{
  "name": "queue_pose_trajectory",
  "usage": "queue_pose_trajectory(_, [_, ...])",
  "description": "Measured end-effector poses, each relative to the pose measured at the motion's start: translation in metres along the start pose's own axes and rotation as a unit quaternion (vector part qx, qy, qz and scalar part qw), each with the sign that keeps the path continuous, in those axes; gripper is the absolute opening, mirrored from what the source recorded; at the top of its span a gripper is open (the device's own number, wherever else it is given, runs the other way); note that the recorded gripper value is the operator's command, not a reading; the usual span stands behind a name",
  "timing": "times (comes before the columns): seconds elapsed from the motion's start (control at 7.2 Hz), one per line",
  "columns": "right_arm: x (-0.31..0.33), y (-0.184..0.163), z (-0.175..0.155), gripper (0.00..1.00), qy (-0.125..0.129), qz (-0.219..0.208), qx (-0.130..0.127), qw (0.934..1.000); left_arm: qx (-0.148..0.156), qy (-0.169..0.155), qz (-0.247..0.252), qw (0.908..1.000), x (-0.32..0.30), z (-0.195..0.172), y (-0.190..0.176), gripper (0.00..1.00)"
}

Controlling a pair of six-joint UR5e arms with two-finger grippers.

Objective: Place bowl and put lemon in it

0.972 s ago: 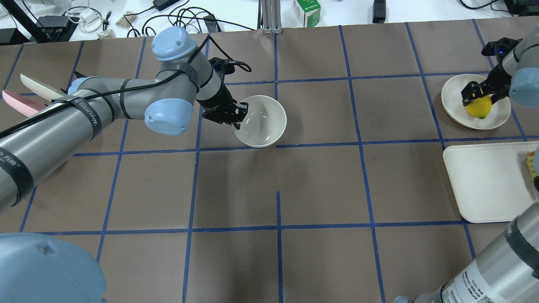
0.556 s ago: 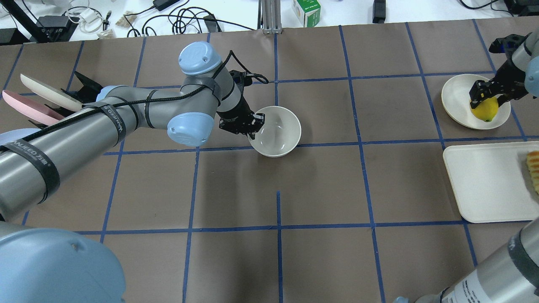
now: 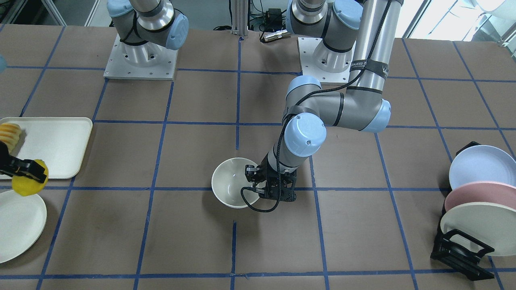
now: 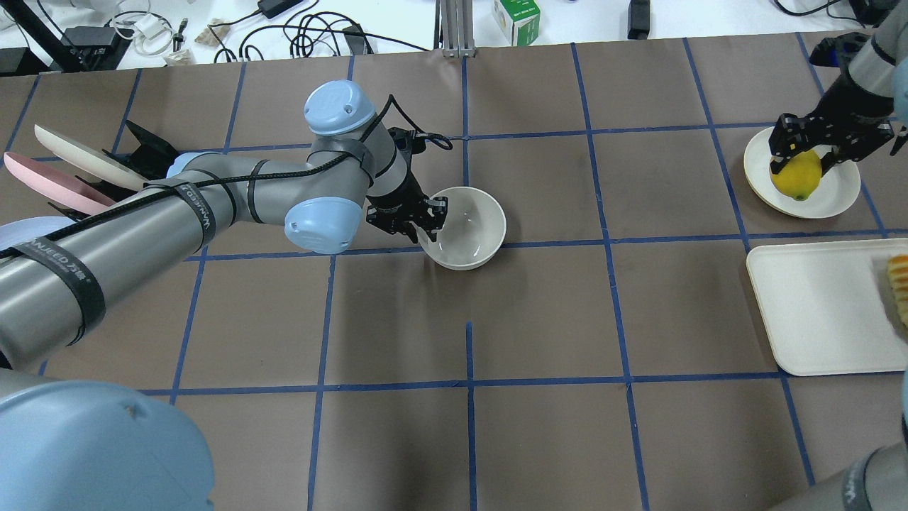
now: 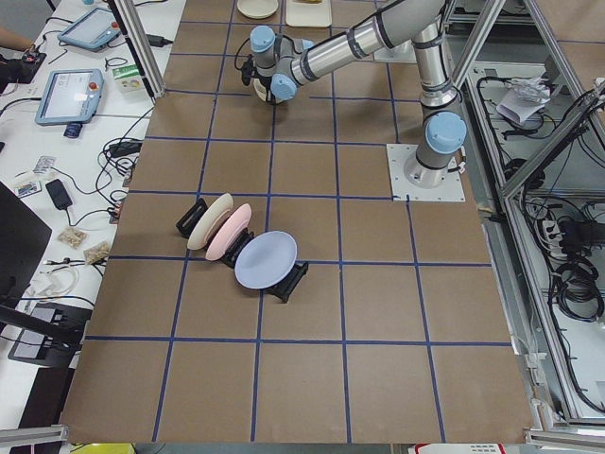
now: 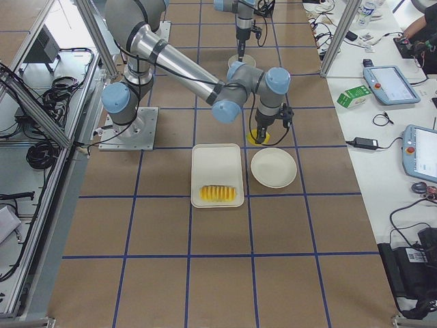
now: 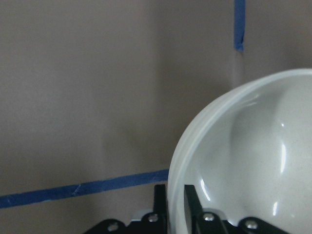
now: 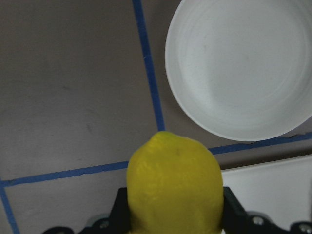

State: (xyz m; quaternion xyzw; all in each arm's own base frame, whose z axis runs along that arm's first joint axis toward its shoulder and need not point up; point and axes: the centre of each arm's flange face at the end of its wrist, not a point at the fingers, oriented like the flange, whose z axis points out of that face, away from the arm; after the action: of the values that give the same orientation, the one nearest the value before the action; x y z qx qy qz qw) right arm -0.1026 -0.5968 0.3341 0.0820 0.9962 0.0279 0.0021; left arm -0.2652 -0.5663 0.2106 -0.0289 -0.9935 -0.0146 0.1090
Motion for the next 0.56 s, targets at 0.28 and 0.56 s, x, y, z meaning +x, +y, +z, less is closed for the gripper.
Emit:
queue_pose_trajectory(0.28, [-0.077, 0.023, -0.024, 0.0, 0.001, 0.025, -0.009, 0.9996, 0.021, -0.034, -0.004, 0.9992, -0.01, -0.058, -0.001, 0.92])
queue_pose_trajectory(0.56, [-0.156, 0.05, -0.038, 0.0, 0.002, 0.03, -0.004, 0.9995, 0.019, -0.06, -0.015, 0.9979, -0.041, -0.154, 0.004, 0.92])
